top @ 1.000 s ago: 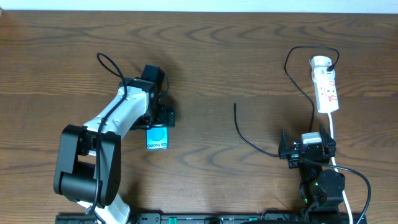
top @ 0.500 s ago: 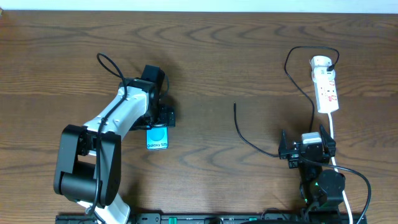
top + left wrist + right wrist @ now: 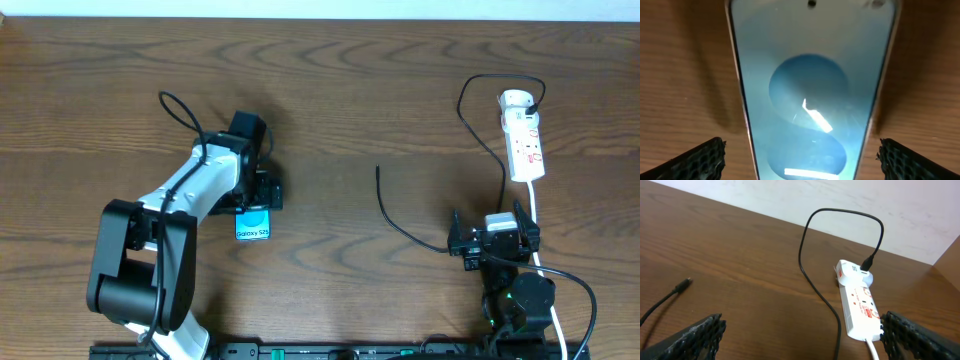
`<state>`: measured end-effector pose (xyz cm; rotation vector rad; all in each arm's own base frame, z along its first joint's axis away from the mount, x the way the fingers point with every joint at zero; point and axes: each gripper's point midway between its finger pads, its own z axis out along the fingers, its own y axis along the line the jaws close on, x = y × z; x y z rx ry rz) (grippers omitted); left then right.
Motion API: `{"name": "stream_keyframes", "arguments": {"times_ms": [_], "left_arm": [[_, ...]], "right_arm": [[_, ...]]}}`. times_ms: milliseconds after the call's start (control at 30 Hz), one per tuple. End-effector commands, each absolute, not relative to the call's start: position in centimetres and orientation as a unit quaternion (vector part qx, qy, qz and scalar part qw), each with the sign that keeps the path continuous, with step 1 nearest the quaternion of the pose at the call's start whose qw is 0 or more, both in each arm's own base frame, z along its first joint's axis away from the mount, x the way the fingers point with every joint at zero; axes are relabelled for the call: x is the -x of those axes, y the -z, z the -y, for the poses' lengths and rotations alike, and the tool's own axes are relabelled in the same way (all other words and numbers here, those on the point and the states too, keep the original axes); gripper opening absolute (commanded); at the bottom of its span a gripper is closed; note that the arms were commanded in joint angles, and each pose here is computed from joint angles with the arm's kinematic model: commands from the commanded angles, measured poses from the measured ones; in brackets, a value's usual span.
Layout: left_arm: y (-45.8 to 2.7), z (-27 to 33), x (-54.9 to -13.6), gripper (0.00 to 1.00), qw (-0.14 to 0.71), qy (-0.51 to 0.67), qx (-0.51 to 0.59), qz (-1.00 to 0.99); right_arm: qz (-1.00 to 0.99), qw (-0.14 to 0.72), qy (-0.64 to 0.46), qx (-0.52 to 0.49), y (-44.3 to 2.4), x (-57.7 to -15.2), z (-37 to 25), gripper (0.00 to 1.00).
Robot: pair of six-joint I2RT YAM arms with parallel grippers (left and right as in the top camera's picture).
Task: Plug charger to phone and switch on socket
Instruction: 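Close the left gripper on the smartphone's bottom edge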
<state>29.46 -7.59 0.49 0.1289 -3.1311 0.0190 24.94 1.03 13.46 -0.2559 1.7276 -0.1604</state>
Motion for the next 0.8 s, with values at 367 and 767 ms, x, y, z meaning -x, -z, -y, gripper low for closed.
{"name": "stream_keyframes", "arguments": {"times_ms": [367,767], "left_arm": [[0.2,7.6,-29.1,0.98,0.010,-0.003,-0.044,0.999],[0.2,7.8,-30.2,0.98,-0.010,-0.009,-0.044,0.999]], "right_arm": [[-0.759,0.639,0.068,0.110,-13.3,-24.9,-1.0,0.99],[-0.759,0.639,0.067,0.109,-13.3,-24.9,-1.0,0.99]]}}
